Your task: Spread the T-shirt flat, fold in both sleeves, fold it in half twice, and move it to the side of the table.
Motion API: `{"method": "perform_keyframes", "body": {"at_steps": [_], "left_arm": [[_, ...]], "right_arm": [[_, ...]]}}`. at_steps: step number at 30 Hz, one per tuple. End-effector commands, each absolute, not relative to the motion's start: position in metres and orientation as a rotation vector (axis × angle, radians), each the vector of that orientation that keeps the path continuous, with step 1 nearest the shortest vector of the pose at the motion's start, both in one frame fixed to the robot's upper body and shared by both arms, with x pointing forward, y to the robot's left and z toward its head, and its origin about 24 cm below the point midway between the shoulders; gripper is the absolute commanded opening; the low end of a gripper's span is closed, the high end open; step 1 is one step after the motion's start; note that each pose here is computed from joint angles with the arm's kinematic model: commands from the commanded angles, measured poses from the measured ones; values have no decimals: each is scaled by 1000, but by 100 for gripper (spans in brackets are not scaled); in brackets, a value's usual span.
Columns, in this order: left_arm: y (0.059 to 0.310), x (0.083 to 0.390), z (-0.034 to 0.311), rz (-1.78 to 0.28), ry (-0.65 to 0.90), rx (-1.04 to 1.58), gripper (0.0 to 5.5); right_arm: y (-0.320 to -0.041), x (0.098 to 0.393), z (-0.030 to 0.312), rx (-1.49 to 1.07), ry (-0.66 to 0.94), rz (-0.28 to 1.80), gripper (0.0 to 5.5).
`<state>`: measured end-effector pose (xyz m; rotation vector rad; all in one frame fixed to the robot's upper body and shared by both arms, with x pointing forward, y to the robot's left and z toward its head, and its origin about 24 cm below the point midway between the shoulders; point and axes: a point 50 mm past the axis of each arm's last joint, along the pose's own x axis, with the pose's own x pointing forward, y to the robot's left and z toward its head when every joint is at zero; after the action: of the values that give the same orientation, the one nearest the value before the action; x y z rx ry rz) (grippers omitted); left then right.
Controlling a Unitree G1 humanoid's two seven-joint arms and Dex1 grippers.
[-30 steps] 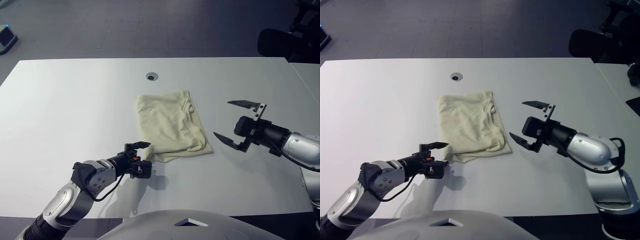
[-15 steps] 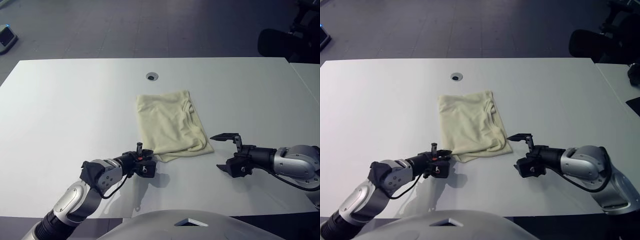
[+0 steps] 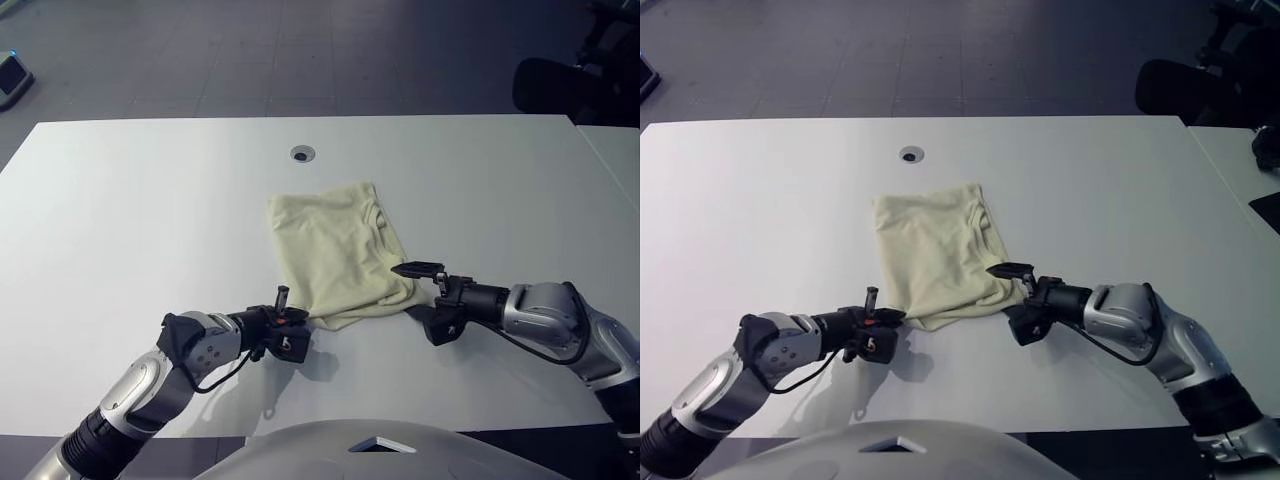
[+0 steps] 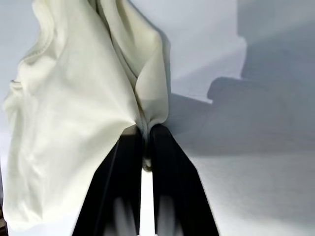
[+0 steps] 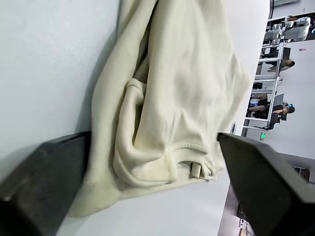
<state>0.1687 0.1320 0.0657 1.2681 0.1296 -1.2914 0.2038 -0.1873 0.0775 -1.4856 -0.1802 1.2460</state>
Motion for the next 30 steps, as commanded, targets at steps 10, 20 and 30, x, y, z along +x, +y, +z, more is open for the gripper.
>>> {"method": "perform_keyframes", "body": {"at_steps": [10,20,30], "left_arm": [[147,163,56,-1414,211,1273,8],[151,167,66,-1492,165,1208,8],[176,162,93,-1656,317,942,8]], "right_arm": [[-196,199,55,-1511,-93,1331,241],[-180,188,74,-1328,-89,1454,63],[-185,171,101,-970,284,1651,0]]}}
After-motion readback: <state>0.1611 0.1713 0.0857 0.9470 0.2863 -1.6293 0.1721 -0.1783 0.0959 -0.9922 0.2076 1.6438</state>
